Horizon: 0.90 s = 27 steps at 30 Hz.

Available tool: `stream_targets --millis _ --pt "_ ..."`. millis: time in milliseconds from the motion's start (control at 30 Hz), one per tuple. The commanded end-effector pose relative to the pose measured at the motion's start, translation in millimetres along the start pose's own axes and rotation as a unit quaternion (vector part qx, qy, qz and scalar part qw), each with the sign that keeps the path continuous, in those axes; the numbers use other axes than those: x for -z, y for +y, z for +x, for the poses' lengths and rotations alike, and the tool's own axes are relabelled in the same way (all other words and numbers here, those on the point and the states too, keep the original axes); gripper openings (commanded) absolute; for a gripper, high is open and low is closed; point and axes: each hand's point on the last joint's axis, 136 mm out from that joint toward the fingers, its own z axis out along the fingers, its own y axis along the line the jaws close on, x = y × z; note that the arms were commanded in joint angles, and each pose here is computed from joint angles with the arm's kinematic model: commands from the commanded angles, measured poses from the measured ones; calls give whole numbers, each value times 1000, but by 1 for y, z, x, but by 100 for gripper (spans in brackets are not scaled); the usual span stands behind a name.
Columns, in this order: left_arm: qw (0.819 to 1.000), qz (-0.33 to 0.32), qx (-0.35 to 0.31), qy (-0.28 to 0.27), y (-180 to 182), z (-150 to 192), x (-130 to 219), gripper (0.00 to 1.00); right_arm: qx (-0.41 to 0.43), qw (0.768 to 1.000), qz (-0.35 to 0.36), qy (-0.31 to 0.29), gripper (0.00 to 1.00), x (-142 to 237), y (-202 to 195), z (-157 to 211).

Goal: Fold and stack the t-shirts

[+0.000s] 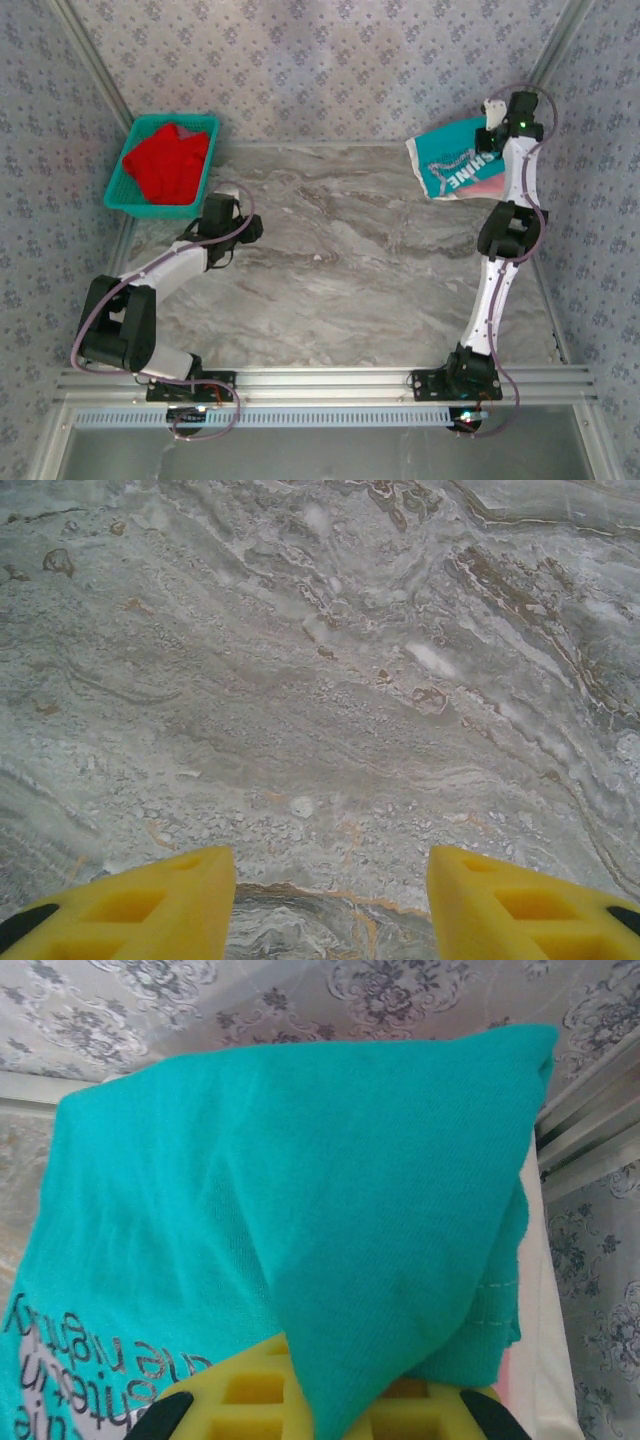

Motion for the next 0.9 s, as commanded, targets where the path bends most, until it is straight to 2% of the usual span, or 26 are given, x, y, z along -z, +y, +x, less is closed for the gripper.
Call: stream_targets --millis 0,200,233,267,333,400,600,767,867 --pt "1000 -5 -8 -22 -1 -19 12 54 -20 999 28 -27 0 -5 -23 -7" --pt "1000 -6 -6 -27 -1 -25 16 54 -40 997 69 -10 2 -12 -40 6" --pt "1000 -6 -6 -28 -1 -26 17 54 -50 996 80 -7 9 -12 -46 9" --pt "1000 -7 -4 -29 -1 -27 17 54 -56 994 89 -5 21 -11 -49 10" --pt "999 -8 -3 -32 -1 -28 18 54 -68 993 94 -7 56 -6 -54 9" --pt "999 -8 -2 -36 -1 -30 20 55 -78 992 95 -15 73 4 -54 4" --pt "999 -5 6 -49 -1 -39 21 55 -130 988 67 -47 87 40 -41 -13" --pt "997 -9 14 -75 7 -51 27 56 -174 975 35 -134 90 88 -18 -40" --pt "993 -9 35 -117 18 -65 39 64 -188 965 23 -181 92 119 4 -42"
